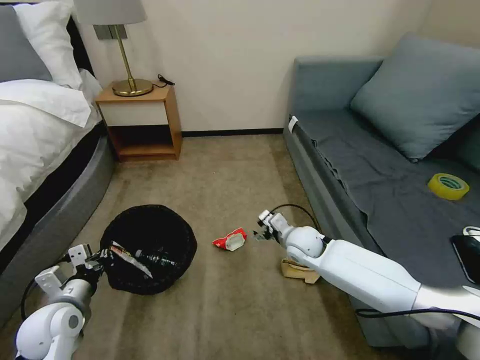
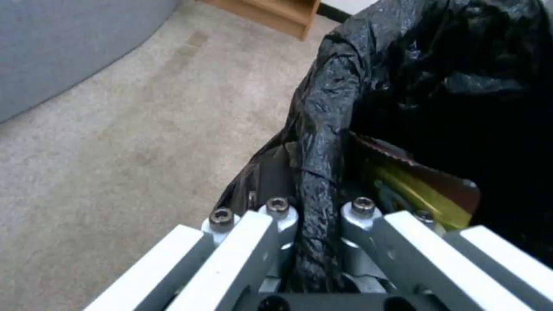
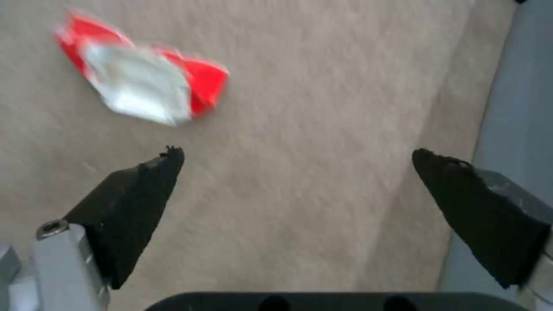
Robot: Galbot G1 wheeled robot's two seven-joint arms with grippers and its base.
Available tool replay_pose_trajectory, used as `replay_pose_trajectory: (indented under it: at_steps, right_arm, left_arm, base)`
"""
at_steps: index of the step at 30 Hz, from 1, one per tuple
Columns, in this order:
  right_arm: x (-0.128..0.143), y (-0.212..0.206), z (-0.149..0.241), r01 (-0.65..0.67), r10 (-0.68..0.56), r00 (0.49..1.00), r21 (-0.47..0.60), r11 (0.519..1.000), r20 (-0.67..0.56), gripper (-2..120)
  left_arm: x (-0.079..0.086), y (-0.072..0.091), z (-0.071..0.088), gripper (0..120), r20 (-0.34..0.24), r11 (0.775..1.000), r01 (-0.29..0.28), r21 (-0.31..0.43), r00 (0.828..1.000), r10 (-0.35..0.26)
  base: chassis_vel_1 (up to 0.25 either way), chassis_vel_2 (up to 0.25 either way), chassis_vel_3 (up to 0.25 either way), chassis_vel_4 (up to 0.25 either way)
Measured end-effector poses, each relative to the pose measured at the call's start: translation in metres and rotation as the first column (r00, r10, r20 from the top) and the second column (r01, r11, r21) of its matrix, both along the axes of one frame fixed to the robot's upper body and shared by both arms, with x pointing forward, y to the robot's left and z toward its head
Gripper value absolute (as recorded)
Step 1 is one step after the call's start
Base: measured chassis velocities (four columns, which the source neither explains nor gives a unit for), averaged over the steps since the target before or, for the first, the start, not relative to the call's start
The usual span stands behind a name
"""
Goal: Pick up the trash bin, then pick up the garbage on the floor and place it into the trash bin.
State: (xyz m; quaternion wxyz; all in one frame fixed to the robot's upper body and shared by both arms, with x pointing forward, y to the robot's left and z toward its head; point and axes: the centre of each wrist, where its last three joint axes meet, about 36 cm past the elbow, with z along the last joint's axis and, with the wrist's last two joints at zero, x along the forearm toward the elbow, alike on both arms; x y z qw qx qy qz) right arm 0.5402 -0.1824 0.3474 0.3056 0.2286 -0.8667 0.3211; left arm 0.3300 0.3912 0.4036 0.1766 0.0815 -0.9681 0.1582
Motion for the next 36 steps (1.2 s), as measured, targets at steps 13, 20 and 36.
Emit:
replay_pose_trajectory:
  at_steps: [13,20,36]
  right_arm:
    - [0.054,-0.081,0.003,-0.169,0.119,0.94,-0.132,0.977,-0.318,100]
    - [0.07,-0.106,-0.006,-0.277,0.183,0.857,-0.132,0.952,-0.482,100]
    - [0.076,-0.1,-0.059,-0.286,0.161,0.83,-0.16,0.945,-0.534,100]
  left_arm:
    - [0.0,0.002,0.0,3,-0.003,1.0,-0.008,0.012,1.0,0.008]
    - [-0.001,0.004,-0.003,3,-0.006,1.0,-0.023,0.008,1.0,0.023]
    - [-0.003,0.018,-0.009,3,-0.011,0.999,-0.036,0.021,0.999,0.036]
  base:
    - [0.0,0.0,0.0,0.0]
    - [0.0,0.0,0.0,0.0]
    - [0.0,0.0,0.0,0.0]
